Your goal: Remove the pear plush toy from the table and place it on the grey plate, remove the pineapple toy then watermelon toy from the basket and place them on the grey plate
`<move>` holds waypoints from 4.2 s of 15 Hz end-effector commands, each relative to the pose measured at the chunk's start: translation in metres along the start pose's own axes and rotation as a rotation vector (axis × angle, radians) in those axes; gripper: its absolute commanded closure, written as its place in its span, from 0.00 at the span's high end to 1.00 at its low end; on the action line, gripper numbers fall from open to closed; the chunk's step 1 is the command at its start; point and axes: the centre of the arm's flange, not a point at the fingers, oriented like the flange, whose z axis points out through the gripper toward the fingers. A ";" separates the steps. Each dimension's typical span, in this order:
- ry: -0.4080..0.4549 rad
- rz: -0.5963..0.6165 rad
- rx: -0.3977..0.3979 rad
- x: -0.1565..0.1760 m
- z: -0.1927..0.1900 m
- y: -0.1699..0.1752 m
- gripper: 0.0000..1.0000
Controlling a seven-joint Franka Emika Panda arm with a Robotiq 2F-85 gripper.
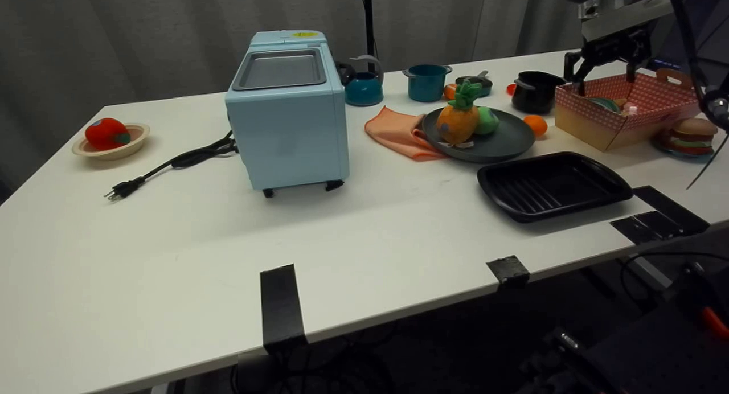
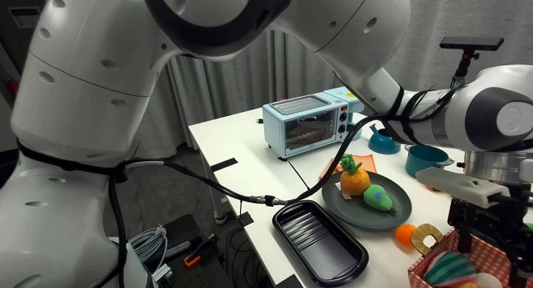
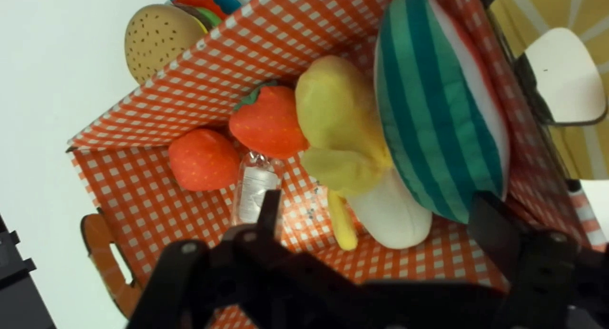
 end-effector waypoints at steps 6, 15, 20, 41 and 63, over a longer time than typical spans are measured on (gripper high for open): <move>-0.068 -0.027 0.089 -0.025 0.019 -0.029 0.88; -0.074 0.012 0.138 -0.027 0.016 -0.036 0.11; -0.092 0.009 0.133 -0.030 0.023 -0.040 0.00; 0.117 0.143 0.453 -0.017 -0.128 0.021 0.00; 0.236 -0.072 0.424 -0.104 -0.148 -0.143 0.00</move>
